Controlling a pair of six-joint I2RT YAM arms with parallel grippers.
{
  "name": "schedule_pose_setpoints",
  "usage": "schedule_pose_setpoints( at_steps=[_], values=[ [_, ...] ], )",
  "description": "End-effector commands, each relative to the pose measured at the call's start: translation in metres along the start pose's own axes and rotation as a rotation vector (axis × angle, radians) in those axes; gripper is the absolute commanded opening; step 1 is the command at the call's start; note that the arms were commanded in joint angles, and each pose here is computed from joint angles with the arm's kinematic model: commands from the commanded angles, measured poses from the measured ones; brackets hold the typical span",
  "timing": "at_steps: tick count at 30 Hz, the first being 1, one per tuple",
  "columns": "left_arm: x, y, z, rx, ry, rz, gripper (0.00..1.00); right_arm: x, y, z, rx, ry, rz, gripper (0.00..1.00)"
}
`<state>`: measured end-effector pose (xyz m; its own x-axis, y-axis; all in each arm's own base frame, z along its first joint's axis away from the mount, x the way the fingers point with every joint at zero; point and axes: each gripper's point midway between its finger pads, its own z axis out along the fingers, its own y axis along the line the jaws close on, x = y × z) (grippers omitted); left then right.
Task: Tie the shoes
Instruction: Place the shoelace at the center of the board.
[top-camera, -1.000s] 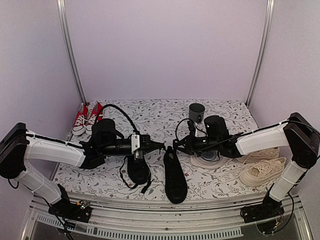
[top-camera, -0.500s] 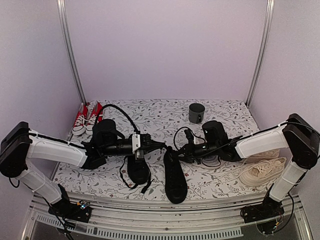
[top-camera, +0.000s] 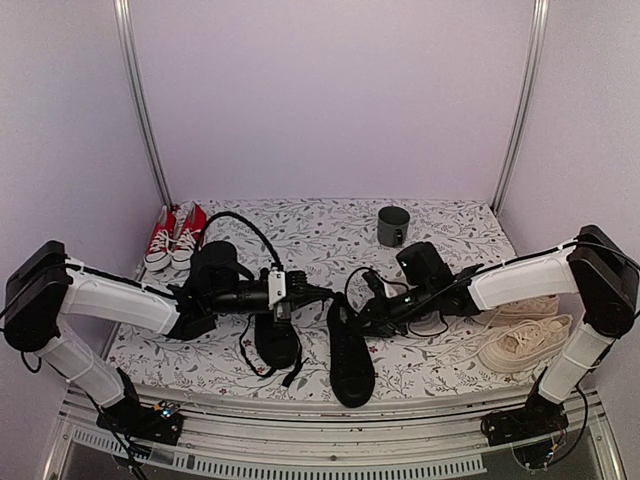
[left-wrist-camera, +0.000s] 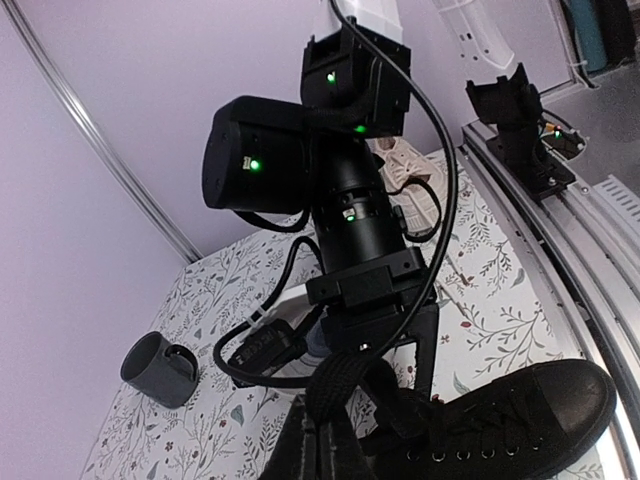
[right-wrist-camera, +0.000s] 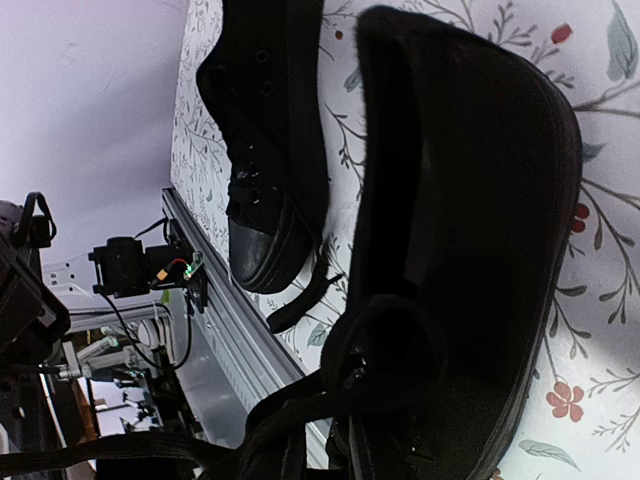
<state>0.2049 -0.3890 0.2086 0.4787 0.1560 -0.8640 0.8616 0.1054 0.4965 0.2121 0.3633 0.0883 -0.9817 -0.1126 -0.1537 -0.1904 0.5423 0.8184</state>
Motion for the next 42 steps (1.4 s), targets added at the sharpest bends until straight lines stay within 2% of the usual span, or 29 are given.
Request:
schedule_pose_setpoints(
  at_steps=[1, 10, 23, 27, 32, 37, 42],
  values=[
    [0.015, -0.003, 0.003, -0.009, 0.035, -0.023, 0.0, 0.002, -0.002, 0.0, 0.075, 0.064, -0.091, 0.23],
    [0.037, 0.003, 0.0, -0.047, 0.101, -0.053, 0.0, -0.013, -0.012, -0.013, 0.198, 0.064, -0.165, 0.32],
    [0.063, 0.014, -0.004, -0.117, 0.191, -0.089, 0.0, -0.035, -0.023, -0.04, 0.212, -0.001, -0.195, 0.32],
    [0.068, 0.017, -0.004, -0.139, 0.212, -0.104, 0.0, -0.04, -0.011, -0.053, 0.184, -0.047, -0.276, 0.32],
    [0.076, 0.019, -0.005, -0.163, 0.237, -0.114, 0.0, -0.032, -0.004, -0.066, 0.249, -0.119, -0.41, 0.2],
    [0.079, 0.018, -0.006, -0.168, 0.247, -0.121, 0.0, 0.015, 0.034, -0.036, 0.08, -0.098, -0.633, 0.15],
    [0.081, 0.018, -0.006, -0.173, 0.252, -0.127, 0.0, 0.019, 0.039, -0.02, 0.031, -0.131, -0.682, 0.15]
  ],
)
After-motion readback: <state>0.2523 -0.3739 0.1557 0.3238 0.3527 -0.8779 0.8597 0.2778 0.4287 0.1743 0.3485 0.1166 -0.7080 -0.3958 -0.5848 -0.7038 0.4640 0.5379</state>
